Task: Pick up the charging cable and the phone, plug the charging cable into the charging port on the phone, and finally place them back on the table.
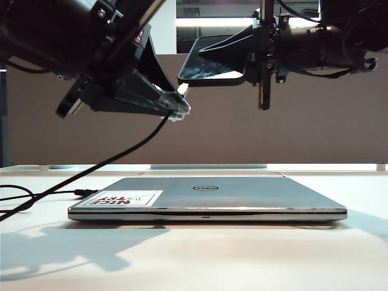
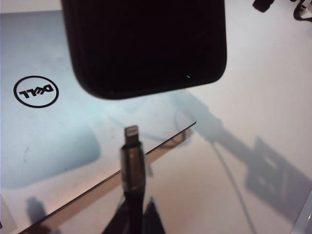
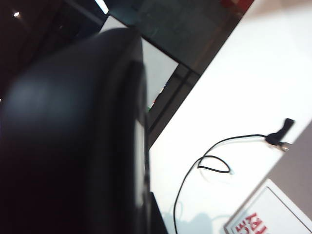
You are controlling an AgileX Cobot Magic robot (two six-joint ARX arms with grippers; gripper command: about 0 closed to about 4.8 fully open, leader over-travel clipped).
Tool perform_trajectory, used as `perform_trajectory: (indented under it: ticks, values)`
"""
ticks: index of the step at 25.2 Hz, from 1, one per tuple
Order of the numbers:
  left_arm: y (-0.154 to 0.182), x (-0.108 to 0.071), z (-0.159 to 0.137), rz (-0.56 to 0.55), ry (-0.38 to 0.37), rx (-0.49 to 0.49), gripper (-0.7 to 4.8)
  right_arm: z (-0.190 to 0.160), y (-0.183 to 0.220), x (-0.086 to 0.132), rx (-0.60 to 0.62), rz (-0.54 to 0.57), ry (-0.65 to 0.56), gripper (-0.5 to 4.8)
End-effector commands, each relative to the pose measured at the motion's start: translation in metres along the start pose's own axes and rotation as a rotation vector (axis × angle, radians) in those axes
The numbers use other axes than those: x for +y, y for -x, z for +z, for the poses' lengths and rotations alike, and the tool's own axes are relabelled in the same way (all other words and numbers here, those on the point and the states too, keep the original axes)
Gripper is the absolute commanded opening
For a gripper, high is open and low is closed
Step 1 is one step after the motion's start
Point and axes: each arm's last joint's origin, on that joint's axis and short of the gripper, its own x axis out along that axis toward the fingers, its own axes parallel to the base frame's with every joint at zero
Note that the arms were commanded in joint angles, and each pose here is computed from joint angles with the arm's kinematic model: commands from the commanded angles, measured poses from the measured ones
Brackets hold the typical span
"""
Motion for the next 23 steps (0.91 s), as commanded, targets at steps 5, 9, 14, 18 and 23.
perform_trajectory:
  ticks: [5,9,14,18,23]
  values:
    - [-0.002,-0.003,0.002,-0.027,-0.002,-0.025,-0.08,0.005,-0.005,0.005,-0.022,0.072,0.052,-0.01]
    - [-0.002,-0.004,0.003,-0.032,-0.004,-0.037,-0.08,0.002,-0.009,0.006,-0.013,0.083,0.053,-0.01]
    - [-0.002,-0.004,0.003,-0.032,-0.004,-0.037,-0.08,-0.001,-0.015,0.008,-0.012,0.09,0.054,-0.01]
    - [-0.002,-0.004,0.003,-0.032,-0.004,-0.037,-0.08,-0.001,-0.016,0.007,-0.021,0.087,0.057,-0.01]
    - [-0.002,-0.004,0.003,-0.032,-0.004,-0.037,-0.08,0.0,-0.016,0.007,-0.032,0.081,0.061,-0.01]
